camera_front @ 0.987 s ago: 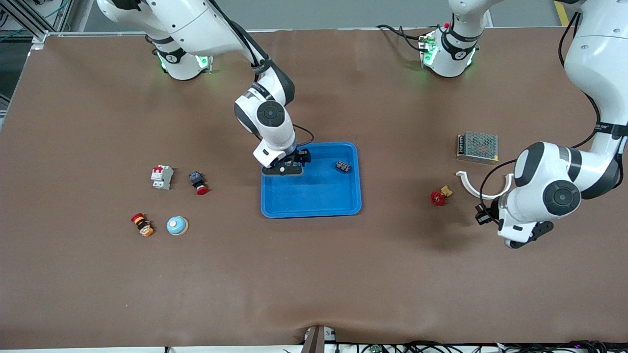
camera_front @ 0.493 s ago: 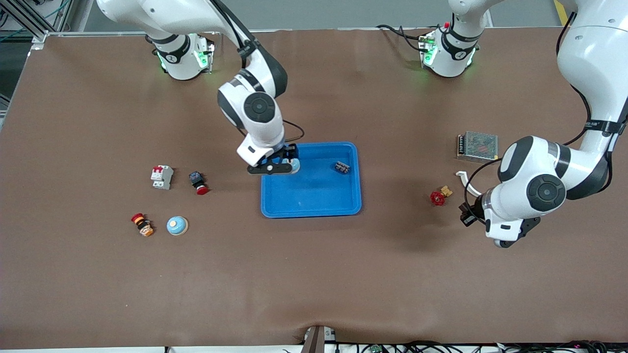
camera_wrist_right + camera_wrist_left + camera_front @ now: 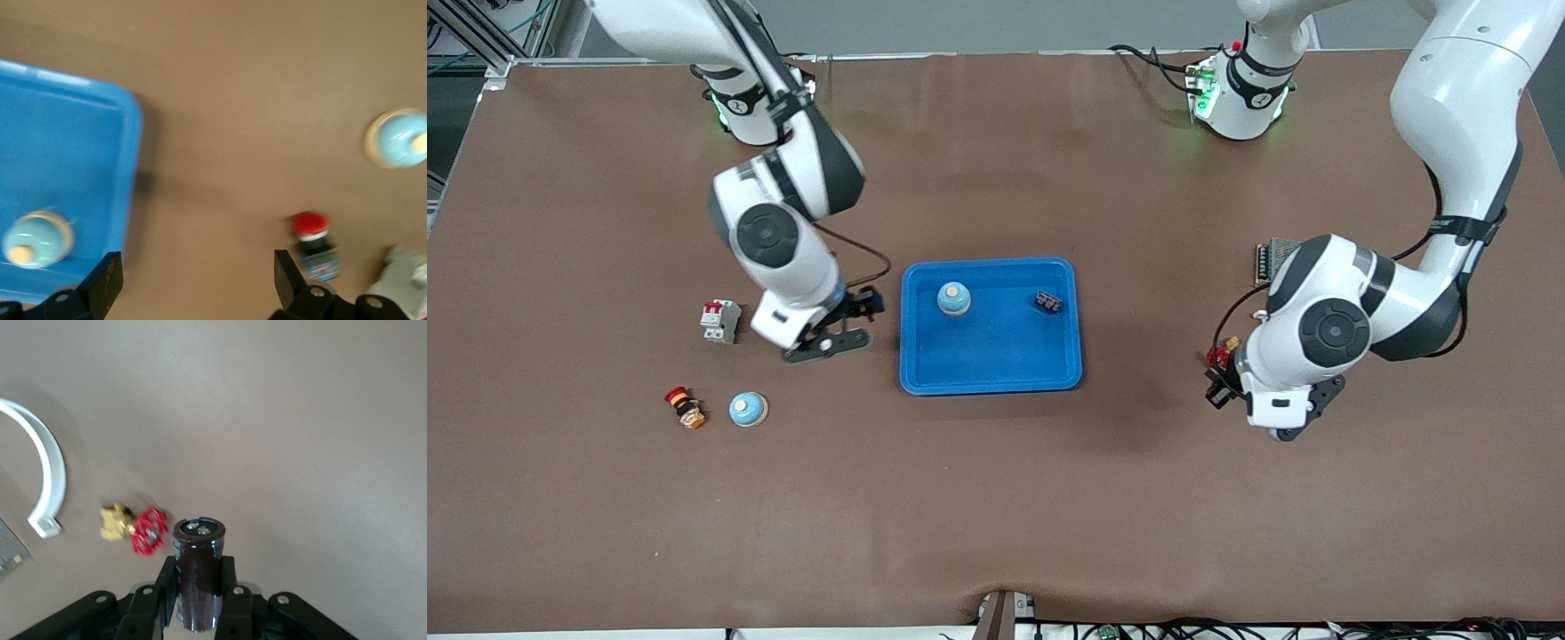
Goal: Place electrolytic capacitor and blue bell in tray
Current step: 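Carry the capacitor to the tray while the right gripper grasps the bell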
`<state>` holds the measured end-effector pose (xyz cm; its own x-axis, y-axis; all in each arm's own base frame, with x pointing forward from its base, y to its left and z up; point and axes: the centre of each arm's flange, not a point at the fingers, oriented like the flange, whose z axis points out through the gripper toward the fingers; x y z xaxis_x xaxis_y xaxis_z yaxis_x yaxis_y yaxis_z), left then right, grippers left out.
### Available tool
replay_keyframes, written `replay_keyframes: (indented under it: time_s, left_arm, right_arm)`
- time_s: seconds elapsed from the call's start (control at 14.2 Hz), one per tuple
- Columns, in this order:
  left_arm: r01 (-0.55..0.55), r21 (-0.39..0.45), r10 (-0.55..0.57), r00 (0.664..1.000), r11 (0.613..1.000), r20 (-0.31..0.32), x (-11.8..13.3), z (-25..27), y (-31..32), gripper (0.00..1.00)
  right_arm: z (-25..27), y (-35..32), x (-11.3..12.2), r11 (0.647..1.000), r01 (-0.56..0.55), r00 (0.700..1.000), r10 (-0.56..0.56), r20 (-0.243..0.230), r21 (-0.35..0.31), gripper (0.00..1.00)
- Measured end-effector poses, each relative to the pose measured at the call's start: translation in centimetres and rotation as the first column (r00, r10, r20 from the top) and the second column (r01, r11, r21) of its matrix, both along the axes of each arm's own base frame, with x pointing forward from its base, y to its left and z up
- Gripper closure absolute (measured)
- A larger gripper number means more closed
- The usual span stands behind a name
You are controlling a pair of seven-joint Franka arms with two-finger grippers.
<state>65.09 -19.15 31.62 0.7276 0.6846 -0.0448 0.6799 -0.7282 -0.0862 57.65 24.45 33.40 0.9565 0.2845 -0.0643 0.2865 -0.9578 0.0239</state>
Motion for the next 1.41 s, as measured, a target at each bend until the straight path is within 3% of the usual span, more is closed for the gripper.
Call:
replay_keyframes:
  time_s: [0.35,0.78,1.13,1.41]
  left_arm:
    - [-0.089,-0.035,0.088,0.996,0.995,-0.017,-1.1,0.6,-4.4,0.7]
    - [-0.194,-0.068,0.191,0.981,0.979,-0.039,-2.7,1.0,-10.9,0.7]
    - [-0.285,-0.061,0.281,0.957,0.957,-0.071,-4.4,-0.9,-15.4,0.7]
    - [-0.354,-0.076,0.347,0.933,0.932,-0.095,-5.6,-3.5,-18.6,0.7]
  right_arm:
    - [0.6,-9.2,4.2,0.995,-0.098,0.995,0.098,0.015,0.018,0.0]
    - [-4.7,-12.2,7.0,0.98,-0.197,0.978,0.195,0.079,0.015,0.0]
    - [-8.5,-15.5,9.5,0.965,-0.262,0.963,0.26,0.074,0.022,0.0]
    - [-10.6,-17.2,10.1,0.95,-0.311,0.947,0.308,0.086,0.023,0.0]
